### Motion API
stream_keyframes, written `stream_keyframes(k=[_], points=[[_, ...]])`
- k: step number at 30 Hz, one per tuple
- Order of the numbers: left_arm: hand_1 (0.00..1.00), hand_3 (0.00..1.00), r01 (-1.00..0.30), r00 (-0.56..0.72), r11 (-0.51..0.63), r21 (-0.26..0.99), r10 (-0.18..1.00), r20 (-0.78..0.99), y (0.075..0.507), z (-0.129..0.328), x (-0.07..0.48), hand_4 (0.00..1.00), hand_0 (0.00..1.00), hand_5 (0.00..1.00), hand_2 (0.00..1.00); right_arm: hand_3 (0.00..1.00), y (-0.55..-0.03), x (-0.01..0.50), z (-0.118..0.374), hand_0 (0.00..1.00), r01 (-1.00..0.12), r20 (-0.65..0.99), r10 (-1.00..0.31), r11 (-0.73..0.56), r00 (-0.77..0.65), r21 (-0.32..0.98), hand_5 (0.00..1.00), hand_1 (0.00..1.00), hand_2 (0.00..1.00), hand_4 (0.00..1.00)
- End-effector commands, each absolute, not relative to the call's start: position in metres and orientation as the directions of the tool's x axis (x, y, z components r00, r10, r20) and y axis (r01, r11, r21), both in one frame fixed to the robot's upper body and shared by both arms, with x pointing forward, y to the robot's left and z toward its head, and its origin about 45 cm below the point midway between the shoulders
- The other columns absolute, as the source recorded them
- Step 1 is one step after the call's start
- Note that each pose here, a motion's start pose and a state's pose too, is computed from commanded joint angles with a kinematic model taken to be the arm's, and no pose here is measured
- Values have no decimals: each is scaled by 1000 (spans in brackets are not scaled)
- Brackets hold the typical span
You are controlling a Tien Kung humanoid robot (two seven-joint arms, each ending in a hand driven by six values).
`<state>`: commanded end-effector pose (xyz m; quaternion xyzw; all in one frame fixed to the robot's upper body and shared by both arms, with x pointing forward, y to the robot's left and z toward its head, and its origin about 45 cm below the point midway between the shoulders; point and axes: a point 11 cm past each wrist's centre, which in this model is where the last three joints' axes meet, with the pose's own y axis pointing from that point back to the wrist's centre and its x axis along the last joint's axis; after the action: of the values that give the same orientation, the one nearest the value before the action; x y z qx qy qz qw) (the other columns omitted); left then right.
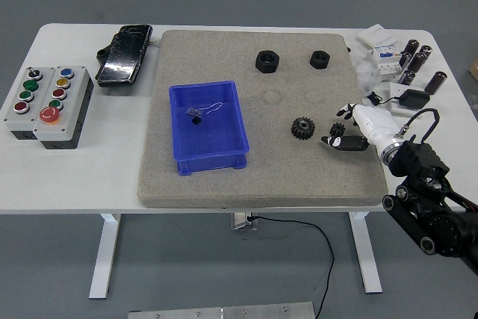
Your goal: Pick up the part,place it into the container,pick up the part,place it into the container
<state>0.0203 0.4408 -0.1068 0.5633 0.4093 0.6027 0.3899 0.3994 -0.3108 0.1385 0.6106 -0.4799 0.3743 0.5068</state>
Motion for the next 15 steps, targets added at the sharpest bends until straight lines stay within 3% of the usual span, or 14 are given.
stream_keyframes(k=[5, 6, 15], points=[[669, 632, -9, -60, -360, 933, 931, 359, 441, -107, 20, 699, 673, 315, 593, 654, -312, 400, 136, 349, -964, 945, -197, -23, 263, 263, 362, 563, 637, 702], [670, 632, -9, -60, -360, 933, 931, 359, 440, -107, 20, 699, 673, 314, 593, 647, -312, 400, 135, 339, -964, 945, -194, -22, 265, 265, 317, 549, 617, 641], [669, 632, -7, -58, -360, 933, 931, 359, 441, -107, 19, 699, 673, 314, 593, 639, -312, 398, 128, 332, -961, 942, -191, -25, 276, 276, 288, 539, 611, 597]])
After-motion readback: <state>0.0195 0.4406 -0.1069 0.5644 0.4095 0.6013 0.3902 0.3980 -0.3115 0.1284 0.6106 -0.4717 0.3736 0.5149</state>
